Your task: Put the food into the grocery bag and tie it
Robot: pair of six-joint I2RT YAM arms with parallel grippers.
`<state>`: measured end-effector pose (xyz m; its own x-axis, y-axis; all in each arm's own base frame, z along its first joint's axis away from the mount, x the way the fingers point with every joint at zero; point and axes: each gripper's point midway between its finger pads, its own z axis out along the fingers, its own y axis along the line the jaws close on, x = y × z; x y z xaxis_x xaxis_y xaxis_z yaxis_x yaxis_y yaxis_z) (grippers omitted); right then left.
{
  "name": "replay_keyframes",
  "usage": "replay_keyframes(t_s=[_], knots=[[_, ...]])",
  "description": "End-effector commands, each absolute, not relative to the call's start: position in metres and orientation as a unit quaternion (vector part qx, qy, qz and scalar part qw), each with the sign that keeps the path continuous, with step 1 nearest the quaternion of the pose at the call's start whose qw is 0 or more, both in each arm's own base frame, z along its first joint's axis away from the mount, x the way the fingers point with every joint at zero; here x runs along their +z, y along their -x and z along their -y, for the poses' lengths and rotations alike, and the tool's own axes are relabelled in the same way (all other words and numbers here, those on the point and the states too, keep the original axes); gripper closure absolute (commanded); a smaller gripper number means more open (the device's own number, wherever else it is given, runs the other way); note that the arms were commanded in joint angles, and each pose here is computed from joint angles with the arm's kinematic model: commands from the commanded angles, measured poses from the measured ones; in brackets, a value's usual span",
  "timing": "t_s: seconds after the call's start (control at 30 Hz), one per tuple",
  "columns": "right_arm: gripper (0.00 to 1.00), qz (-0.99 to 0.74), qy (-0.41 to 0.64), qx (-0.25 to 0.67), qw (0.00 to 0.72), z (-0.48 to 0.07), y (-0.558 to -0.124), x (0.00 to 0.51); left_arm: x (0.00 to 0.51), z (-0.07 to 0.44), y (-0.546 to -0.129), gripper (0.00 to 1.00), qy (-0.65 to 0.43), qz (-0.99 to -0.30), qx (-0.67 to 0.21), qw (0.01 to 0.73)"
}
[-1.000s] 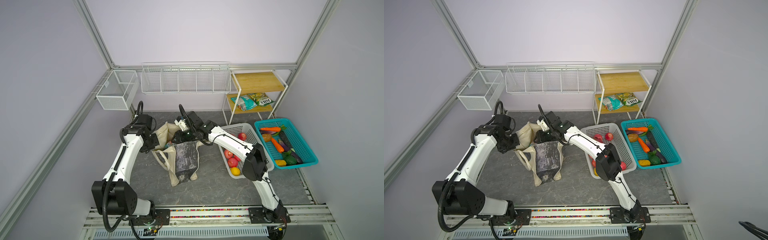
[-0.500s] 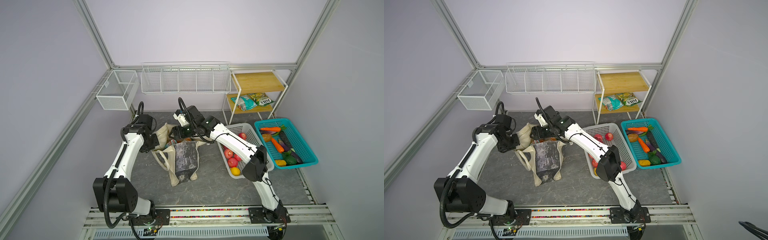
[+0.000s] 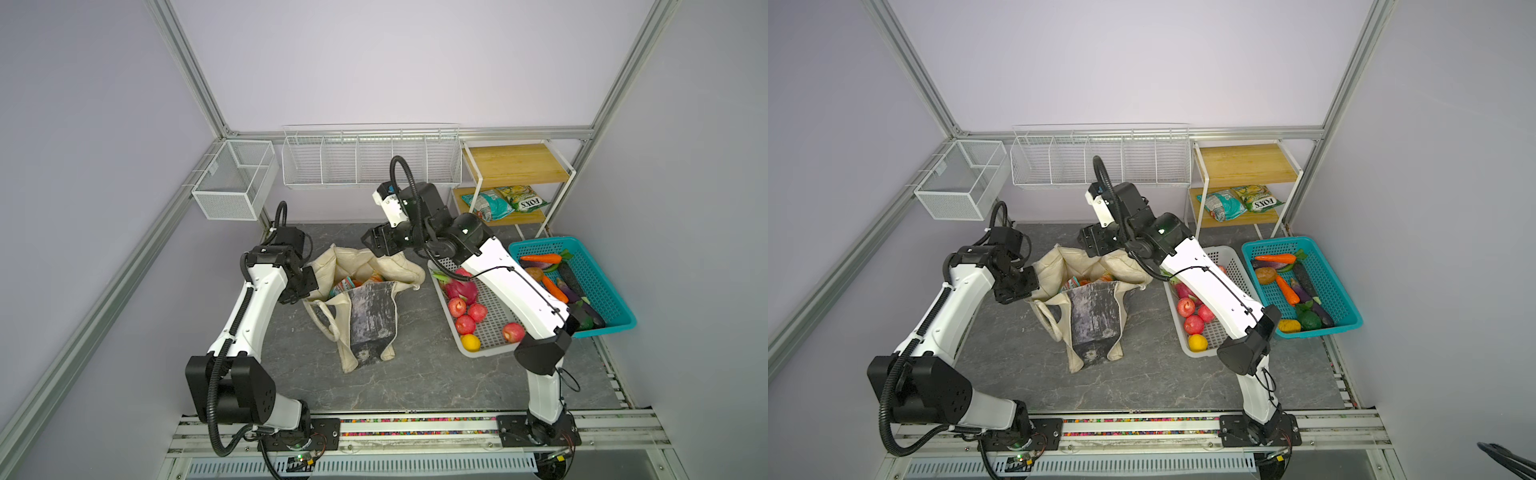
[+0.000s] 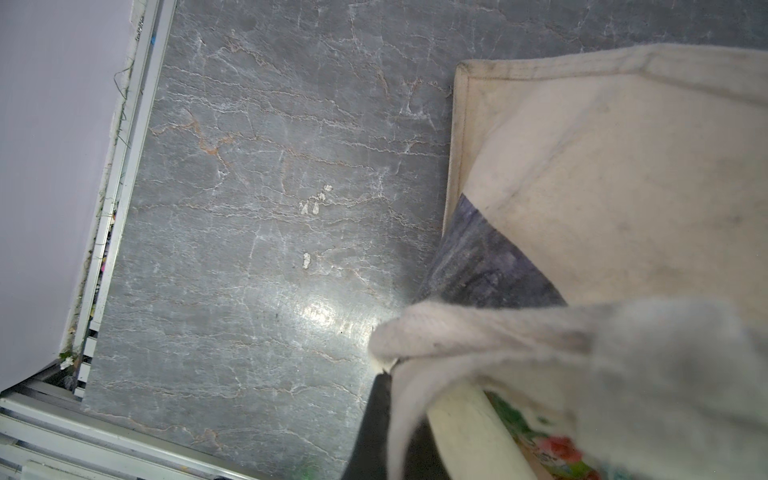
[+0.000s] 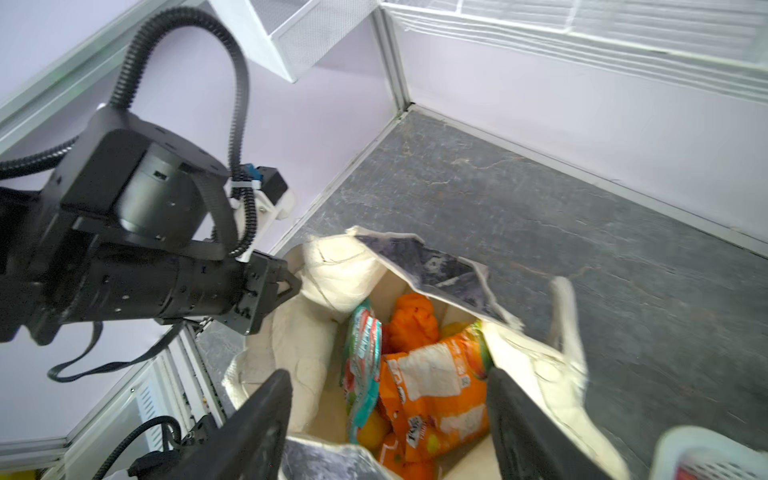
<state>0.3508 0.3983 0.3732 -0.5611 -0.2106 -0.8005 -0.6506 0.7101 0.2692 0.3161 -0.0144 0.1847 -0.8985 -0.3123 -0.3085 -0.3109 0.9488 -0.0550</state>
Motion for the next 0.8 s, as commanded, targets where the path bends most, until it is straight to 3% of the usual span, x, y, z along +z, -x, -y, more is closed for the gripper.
replay_keyframes(t_s=[0.0,0.37,0.77], knots=[[0.23,-0.880,0.216,0.226,0.359,-0.348,-0.370,0.339,0.190,0.013,-0.311,1.00,0.158,-0.976,-0.002,0.151],[0.25,-0.926,0.040,0.290,0.238,-0.290,-0.373,0.245,0.193,0.013,-0.308,1.00,0.159,-0.976,-0.002,0.149],[0.26,-0.939,0.026,0.299,0.165,-0.300,-0.371,0.192,0.200,0.013,-0.307,1.00,0.162,-0.975,-0.003,0.154]])
